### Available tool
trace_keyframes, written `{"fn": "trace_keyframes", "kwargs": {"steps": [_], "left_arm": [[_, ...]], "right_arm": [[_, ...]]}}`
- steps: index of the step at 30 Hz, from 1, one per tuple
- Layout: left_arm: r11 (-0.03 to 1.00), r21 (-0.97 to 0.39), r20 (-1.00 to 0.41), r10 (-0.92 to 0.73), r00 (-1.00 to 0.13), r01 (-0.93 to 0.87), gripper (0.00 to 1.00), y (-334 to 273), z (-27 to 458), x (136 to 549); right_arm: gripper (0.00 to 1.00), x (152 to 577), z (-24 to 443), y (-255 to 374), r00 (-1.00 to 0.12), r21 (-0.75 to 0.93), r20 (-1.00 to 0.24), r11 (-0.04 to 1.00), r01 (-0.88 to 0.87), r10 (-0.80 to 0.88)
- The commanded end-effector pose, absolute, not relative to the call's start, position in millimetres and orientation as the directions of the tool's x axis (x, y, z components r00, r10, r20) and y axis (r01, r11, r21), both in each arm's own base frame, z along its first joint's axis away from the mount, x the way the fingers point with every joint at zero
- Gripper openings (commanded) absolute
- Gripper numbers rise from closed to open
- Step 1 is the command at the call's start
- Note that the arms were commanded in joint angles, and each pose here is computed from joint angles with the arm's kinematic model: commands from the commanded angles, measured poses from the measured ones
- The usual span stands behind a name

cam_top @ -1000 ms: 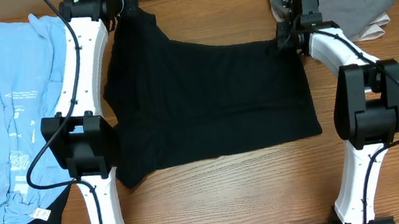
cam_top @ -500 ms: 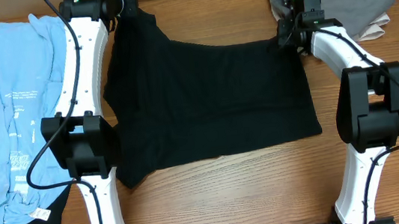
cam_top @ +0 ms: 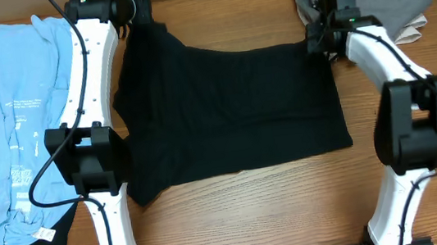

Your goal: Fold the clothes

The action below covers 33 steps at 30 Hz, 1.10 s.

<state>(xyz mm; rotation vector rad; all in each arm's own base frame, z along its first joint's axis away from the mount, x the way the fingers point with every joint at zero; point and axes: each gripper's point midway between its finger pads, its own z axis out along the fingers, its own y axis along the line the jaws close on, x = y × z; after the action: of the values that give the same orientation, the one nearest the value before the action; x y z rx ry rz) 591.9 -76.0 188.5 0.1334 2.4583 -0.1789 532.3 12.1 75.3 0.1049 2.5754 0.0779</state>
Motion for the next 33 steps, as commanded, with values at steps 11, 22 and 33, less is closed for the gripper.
{"fn": "trace_keyframes", "kwargs": {"steps": [11, 22, 33], "left_arm": [[0.991, -0.066, -0.448, 0.072, -0.891, 0.114, 0.04, -62.2, 224.0, 501.3], [1.0, 0.014, -0.126, 0.015, -0.992, 0.014, 0.04, -11.9, 175.6, 436.3], [1.0, -0.006, 0.052, 0.03, -0.998, 0.03, 0.04, -15.7, 94.3, 408.2]], "right_arm": [[0.04, 437.5, 147.7, 12.8, -0.926, 0.261, -0.334, 0.961, 0.089, 0.177], [0.04, 385.7, 131.1, -24.3, -0.951, 0.258, -0.118, 0.934, 0.248, 0.285], [0.04, 377.7, 90.8, -19.7, -0.951, 0.298, -0.088, 0.919, 0.257, 0.295]]}}
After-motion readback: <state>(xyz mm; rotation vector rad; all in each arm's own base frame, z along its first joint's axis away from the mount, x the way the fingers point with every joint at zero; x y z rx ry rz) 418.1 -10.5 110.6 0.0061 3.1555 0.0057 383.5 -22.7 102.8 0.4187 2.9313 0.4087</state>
